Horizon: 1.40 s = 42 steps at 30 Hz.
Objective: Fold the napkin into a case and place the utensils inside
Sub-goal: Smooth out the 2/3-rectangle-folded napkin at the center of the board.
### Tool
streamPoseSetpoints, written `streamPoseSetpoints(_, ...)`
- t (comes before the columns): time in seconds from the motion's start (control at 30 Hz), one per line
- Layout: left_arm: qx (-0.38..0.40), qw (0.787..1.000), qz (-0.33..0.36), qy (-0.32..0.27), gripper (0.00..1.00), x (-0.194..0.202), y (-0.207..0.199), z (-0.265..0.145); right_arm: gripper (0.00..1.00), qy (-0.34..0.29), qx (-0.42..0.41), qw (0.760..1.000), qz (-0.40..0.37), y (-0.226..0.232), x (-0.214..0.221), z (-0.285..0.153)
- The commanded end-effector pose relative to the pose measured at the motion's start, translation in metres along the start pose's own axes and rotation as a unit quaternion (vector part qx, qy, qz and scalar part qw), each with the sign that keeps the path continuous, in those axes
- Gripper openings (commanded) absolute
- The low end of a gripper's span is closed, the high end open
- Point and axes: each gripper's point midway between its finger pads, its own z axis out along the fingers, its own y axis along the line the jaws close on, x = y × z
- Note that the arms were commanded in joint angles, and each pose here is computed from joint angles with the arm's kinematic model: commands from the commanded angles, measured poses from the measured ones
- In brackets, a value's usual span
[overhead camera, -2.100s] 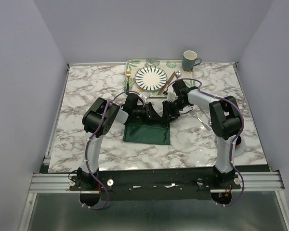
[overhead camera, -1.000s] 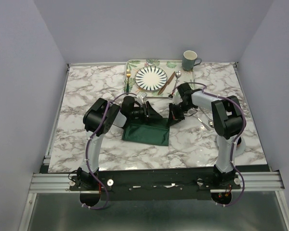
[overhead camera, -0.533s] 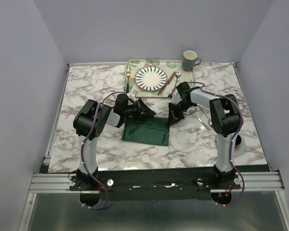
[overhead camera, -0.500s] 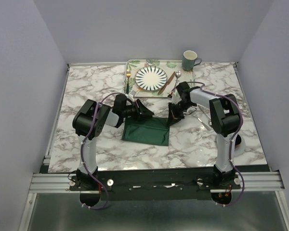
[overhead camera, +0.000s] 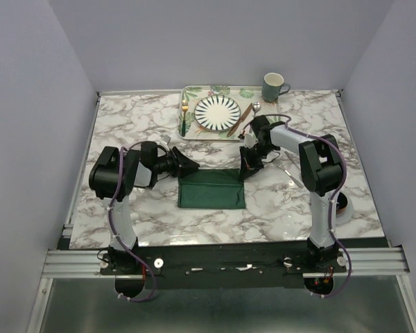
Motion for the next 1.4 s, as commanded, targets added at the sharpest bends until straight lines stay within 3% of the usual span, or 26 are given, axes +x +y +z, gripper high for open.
streamPoseSetpoints(0.0,0.044,0.995,0.084,-0.015,0.37,-0.01,-0.048,-0.023,0.01,-0.004,0.073,0.997,-0.039,-0.036,-0.01,0.014)
streamPoseSetpoints(0.03,0.054,0.987,0.149,0.001,0.36,-0.001,-0.065,-0.015,0.01,-0.008,0.066,0.997,-0.046,-0.032,-0.012,0.012)
streamPoseSetpoints(0.07,0.036,0.985,0.166,0.021,0.34,0.002,-0.075,-0.007,0.01,-0.011,0.052,0.997,-0.051,-0.024,-0.013,0.01)
streamPoseSetpoints(0.13,0.037,0.972,0.228,0.039,0.2,0.019,-0.094,0.01,0.01,-0.019,0.043,0.997,-0.063,-0.014,-0.015,0.005)
streamPoseSetpoints(0.2,0.023,0.973,0.223,0.049,0.08,0.024,-0.092,0.025,0.01,-0.021,0.042,0.996,-0.071,-0.01,-0.014,0.003)
streamPoseSetpoints(0.3,0.013,0.977,0.201,0.066,0.01,0.036,-0.084,0.05,0.01,-0.021,0.041,0.996,-0.078,-0.009,-0.015,0.001)
streamPoseSetpoints(0.5,-0.003,0.979,0.183,0.086,0.0,0.053,-0.06,0.071,0.01,-0.026,0.025,0.996,-0.087,0.002,-0.017,-0.008)
streamPoseSetpoints(0.9,-0.086,0.988,0.088,0.091,0.0,0.072,0.015,0.069,0.01,-0.018,-0.032,0.998,-0.055,0.033,0.002,-0.024)
streamPoseSetpoints(1.2,-0.103,0.988,0.08,0.084,0.0,0.065,0.023,0.065,0.01,0.027,0.01,1.0,0.006,-0.004,0.022,0.009)
streamPoseSetpoints(1.37,-0.044,0.989,0.116,0.084,0.0,0.062,-0.006,0.063,0.01,0.022,0.027,0.999,0.009,-0.017,0.016,0.015)
